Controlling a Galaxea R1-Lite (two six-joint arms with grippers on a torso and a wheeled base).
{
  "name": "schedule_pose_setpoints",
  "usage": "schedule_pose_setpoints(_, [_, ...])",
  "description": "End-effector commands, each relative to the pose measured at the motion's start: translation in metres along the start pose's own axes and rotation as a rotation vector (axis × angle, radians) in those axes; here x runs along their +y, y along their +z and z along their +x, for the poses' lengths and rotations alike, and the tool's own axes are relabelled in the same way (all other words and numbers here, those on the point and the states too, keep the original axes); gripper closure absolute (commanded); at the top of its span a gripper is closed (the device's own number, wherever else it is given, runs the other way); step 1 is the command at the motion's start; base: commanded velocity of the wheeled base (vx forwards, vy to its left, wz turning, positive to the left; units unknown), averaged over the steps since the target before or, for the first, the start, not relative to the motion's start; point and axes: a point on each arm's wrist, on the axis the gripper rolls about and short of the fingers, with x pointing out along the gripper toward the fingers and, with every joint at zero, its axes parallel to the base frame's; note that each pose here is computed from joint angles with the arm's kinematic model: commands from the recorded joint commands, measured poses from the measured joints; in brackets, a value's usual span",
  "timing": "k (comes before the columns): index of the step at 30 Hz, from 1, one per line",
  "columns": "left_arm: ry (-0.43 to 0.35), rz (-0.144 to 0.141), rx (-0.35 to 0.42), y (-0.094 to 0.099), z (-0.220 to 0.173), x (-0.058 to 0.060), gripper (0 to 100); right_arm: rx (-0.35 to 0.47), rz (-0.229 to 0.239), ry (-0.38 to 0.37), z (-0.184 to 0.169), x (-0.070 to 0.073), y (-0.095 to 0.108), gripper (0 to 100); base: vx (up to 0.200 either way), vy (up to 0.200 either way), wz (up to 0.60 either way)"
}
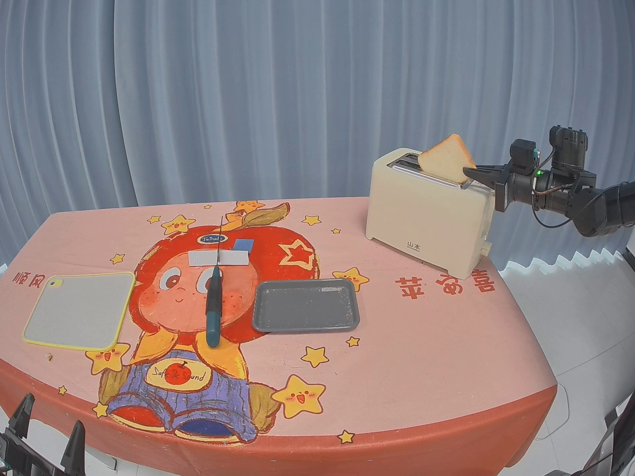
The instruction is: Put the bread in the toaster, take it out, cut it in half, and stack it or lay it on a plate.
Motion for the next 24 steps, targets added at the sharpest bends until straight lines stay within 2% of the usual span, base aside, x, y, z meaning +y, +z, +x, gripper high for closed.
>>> schedule_pose_setpoints(1, [-0.001,0.0,0.012,-0.005,0.0009,0.0,0,0.0,0.0,0.001,0.0016,-0.0006,-0.0009,100,0.0,0.0,0.0])
schedule_pose_setpoints(12, [-0.001,0.0,0.012,-0.005,0.0009,0.0,0,0.003,0.004,0.005,0.0038,-0.0002,-0.0021,100,0.0,0.0,0.0])
schedule_pose_setpoints(13, [-0.001,0.0,0.012,-0.005,0.0009,0.0,0,0.003,0.004,0.005,0.0038,-0.0002,-0.0021,0,0.0,0.0,0.0])
schedule_pose_setpoints(24, [0.001,0.001,0.012,-0.005,0.0009,0.0,0,0.008,0.008,0.002,0.0024,0.0013,0.0027,0,0.0,0.0,0.0])
